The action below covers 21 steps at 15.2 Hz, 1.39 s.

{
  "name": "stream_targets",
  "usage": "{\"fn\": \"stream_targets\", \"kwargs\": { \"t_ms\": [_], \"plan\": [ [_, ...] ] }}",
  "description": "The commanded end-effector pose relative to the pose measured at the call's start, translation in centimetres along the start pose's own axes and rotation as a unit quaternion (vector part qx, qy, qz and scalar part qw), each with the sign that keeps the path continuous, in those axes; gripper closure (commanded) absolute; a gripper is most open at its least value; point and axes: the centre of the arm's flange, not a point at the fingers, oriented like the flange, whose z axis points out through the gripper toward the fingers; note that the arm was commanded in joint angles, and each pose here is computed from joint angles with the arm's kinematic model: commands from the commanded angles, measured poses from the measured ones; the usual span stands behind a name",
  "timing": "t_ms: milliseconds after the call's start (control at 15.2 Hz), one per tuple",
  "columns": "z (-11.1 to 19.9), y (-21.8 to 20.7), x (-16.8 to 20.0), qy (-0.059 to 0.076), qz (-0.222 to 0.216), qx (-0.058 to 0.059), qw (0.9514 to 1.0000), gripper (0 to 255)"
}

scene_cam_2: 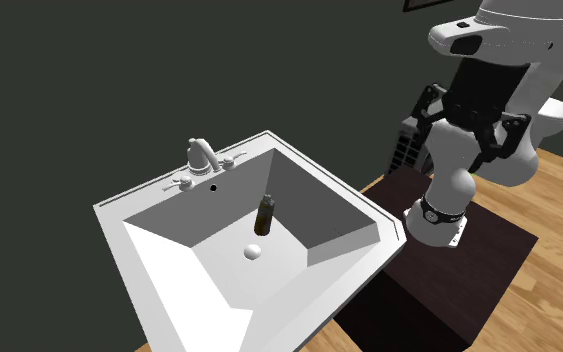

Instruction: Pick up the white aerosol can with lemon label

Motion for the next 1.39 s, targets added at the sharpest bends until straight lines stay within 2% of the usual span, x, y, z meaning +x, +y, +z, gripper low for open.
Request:
{"fn": "stream_targets", "kwargs": {
  "t_ms": [0, 1320],
  "plan": [
    [0.0, 0.0, 0.0, 0.000, 0.000, 0.000, 1.0000, 0],
    [17.3, 19.5, 4.7, 0.001, -0.004, 0.005, 1.0000, 0]
  ]
}}
